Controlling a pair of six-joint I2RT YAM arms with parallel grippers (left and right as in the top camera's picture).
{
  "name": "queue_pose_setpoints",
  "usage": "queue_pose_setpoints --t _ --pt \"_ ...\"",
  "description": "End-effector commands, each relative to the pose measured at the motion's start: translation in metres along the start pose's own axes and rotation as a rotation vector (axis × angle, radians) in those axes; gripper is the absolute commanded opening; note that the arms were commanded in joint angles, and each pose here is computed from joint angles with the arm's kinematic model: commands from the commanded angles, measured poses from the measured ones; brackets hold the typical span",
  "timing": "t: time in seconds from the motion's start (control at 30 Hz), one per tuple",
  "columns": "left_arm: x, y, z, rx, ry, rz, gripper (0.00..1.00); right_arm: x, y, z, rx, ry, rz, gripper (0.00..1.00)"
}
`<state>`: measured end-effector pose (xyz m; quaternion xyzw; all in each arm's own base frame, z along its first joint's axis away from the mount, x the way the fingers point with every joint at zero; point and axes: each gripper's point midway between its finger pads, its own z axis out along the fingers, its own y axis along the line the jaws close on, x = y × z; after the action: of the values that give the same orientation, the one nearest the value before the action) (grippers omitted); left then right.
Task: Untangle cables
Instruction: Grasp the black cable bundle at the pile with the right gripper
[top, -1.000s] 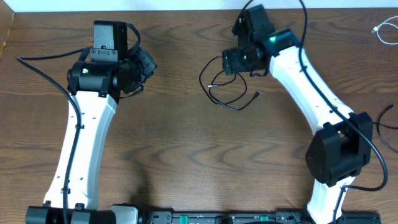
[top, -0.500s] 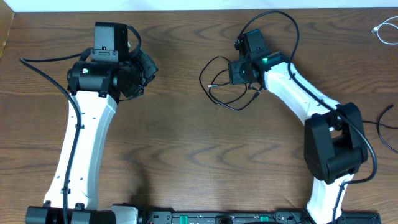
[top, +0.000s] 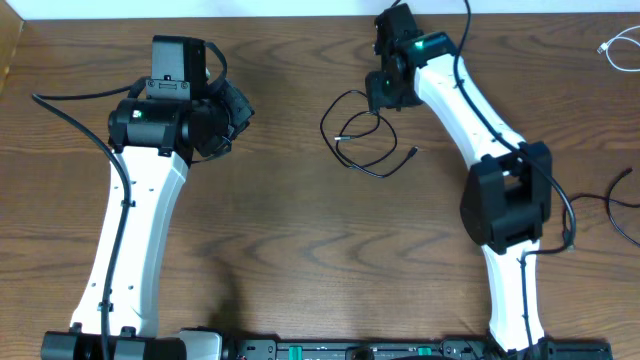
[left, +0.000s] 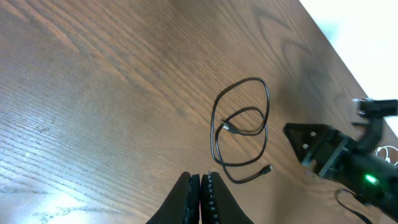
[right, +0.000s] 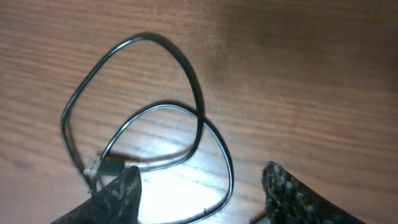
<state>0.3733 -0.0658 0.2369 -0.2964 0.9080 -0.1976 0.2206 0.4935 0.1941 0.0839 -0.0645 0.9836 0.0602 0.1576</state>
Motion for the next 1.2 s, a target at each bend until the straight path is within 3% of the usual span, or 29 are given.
queue_pose_setpoints --t 0.0,0.27,0.63,1.03,1.17 --pt "0.004 0.003 -0.001 -0.007 0.013 -0.009 0.08 0.008 -0.007 0.036 0.030 0.056 -0.027 0.54" --pt "0.004 0.004 -0.001 -0.008 0.014 -0.010 0.08 0.019 -0.010 0.062 0.044 0.099 -0.059 0.45" --pt "0.004 0.004 -0.001 -0.009 0.014 -0.010 0.09 0.040 -0.014 0.079 0.078 0.159 -0.098 0.42" --pt "0.004 0.004 -0.001 -0.009 0.014 -0.010 0.09 0.066 -0.015 0.081 0.128 0.234 0.164 0.38" --pt "0.004 0.004 -0.001 -0.009 0.015 -0.010 0.09 0.077 -0.014 0.078 0.155 0.268 0.253 0.33"
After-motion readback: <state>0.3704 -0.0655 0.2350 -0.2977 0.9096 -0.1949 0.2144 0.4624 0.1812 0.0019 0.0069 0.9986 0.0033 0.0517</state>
